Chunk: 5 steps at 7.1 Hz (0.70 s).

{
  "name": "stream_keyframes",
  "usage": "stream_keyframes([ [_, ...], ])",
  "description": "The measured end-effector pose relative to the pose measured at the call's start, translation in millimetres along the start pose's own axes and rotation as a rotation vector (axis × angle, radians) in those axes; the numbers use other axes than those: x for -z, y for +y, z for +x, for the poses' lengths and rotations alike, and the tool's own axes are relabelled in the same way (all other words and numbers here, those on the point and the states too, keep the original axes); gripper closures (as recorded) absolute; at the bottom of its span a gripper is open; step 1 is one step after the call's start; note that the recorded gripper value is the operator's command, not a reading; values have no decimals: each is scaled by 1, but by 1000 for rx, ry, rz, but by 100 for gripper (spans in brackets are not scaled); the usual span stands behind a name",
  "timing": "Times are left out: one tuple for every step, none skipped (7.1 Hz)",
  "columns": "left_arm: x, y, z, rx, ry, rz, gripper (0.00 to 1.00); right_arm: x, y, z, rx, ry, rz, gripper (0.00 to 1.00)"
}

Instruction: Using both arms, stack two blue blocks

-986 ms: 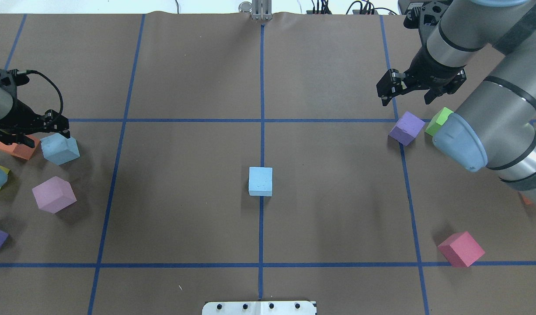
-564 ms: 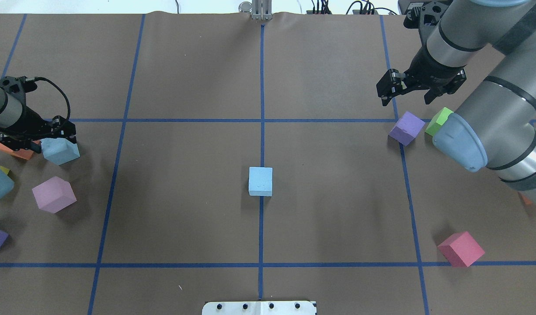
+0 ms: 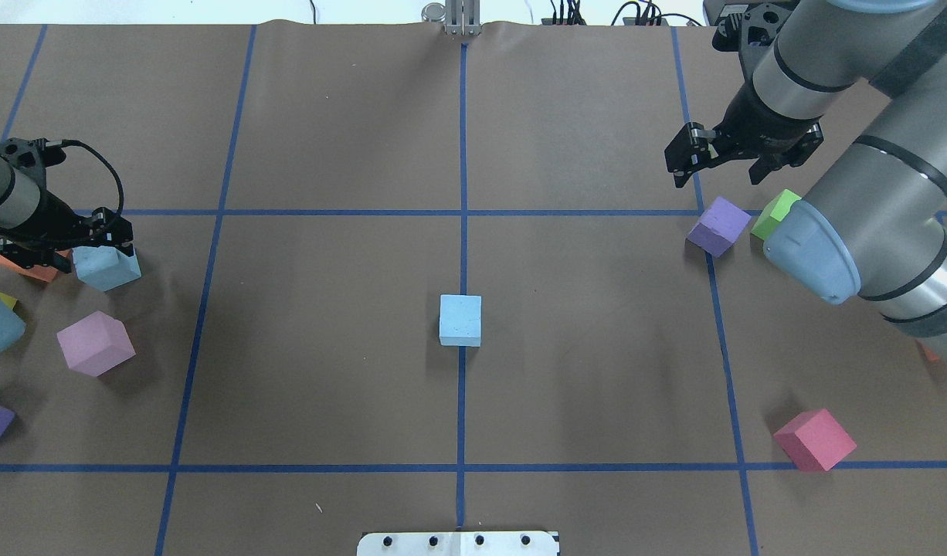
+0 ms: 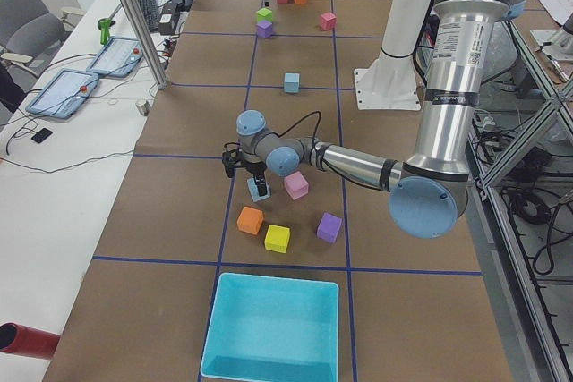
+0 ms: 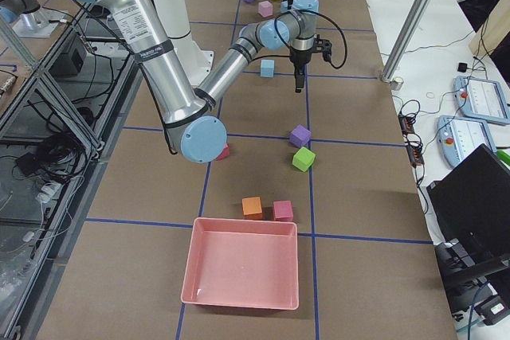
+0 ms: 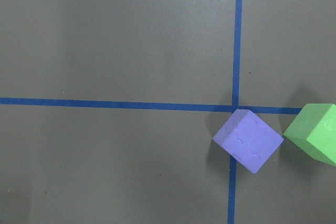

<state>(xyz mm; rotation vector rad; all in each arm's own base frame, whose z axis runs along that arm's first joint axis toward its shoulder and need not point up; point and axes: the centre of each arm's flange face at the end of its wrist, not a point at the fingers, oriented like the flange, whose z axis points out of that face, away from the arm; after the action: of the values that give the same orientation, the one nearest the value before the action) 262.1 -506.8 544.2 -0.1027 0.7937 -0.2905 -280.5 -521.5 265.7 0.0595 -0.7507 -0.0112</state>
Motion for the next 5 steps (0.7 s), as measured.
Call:
stream_keyframes([
  [-1, 0, -2, 0, -1, -1, 8, 0, 0, 0, -1, 1, 0, 1],
  [-5, -1, -4, -2, 0, -1, 15, -1, 0, 0, 0, 1, 0, 1],
  [-10, -3, -8, -5, 2, 0, 22, -1, 0, 0, 1, 2, -1, 1],
  [-15, -4, -10, -6, 4, -1, 24, -1, 0, 0, 3, 2, -1, 1],
  [-17, -5, -11, -6, 5, -1, 24, -1, -1, 0, 4, 2, -2, 1],
])
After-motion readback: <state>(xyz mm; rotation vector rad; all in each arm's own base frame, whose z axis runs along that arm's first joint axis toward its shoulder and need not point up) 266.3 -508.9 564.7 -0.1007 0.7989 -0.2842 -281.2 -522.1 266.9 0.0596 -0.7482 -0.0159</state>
